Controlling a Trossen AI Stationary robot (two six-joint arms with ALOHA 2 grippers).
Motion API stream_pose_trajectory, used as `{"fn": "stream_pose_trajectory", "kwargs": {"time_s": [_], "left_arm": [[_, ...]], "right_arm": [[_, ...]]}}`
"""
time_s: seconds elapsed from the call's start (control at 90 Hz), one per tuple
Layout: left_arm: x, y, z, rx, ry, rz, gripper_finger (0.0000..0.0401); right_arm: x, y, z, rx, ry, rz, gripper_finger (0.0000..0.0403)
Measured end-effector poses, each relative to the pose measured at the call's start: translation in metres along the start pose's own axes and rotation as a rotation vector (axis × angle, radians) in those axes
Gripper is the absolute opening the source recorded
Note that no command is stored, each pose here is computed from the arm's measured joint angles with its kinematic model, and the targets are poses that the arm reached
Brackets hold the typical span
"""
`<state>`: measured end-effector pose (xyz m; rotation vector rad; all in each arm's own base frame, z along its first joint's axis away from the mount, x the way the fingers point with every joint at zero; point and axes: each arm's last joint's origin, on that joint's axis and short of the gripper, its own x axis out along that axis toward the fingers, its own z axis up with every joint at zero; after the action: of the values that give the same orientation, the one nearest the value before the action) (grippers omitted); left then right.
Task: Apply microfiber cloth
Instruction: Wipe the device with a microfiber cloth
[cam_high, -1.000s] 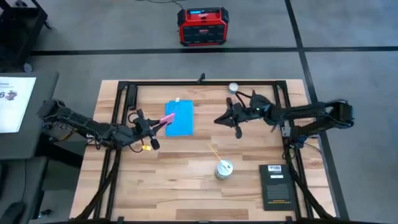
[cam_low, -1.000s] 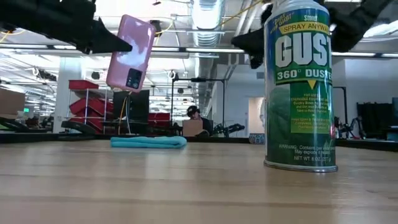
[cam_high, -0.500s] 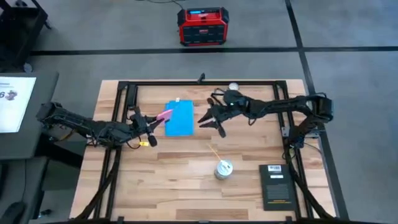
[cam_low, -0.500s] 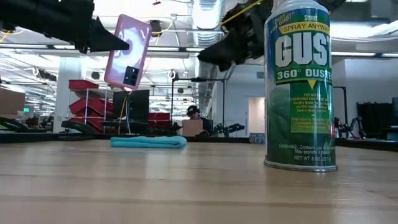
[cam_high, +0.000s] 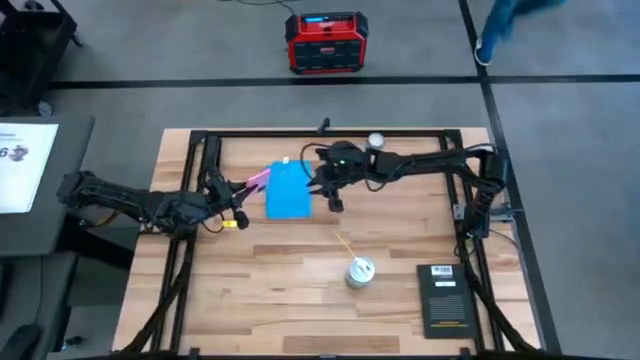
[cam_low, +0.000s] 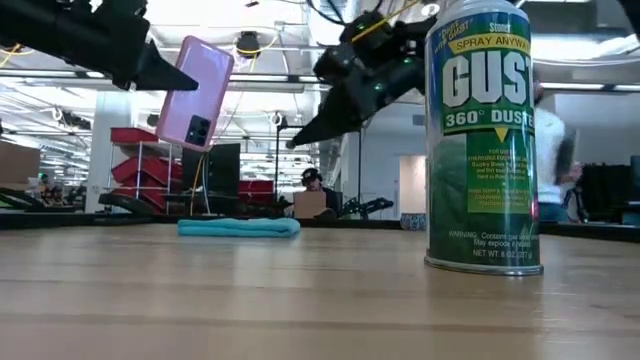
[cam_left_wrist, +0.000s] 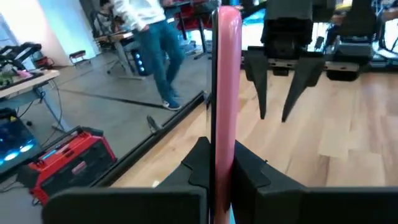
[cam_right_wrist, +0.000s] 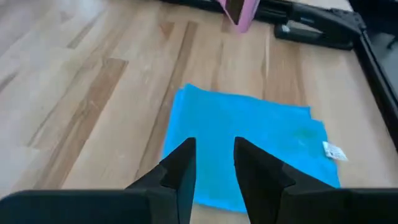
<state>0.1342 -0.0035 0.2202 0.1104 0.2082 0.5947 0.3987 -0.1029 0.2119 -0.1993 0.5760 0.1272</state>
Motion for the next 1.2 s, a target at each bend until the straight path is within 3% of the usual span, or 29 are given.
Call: {"fn": "stream_pose_trajectory", "kwargs": {"time_s": [0.322,0.656,0.811,0.956,1.2], "left_arm": [[0.001,0.001,0.000,-0.026,0.000,0.005,0.0004],[0.001,0.001,0.001,-0.039,-0.005,0.005,0.0004],[0.001,0.001,0.001,-0.046,-0.006,0.005,0.0004],[0.001,0.001,0.002,-0.050,-0.016,0.005,0.0004],[0.001,0.001,0.002,-0.047,-0.011,0.005,0.0004]], "right_arm": [[0.022,-0.008,0.001,0.002,0.075,0.022,0.0098],[0.025,0.000,-0.005,-0.021,0.165,0.001,0.0098],[0.042,0.005,-0.023,-0.001,0.229,0.035,0.0098],[0.059,0.004,-0.029,0.033,0.203,0.109,0.0098],[0.070,0.003,-0.022,0.024,0.182,0.130,0.0098]]}}
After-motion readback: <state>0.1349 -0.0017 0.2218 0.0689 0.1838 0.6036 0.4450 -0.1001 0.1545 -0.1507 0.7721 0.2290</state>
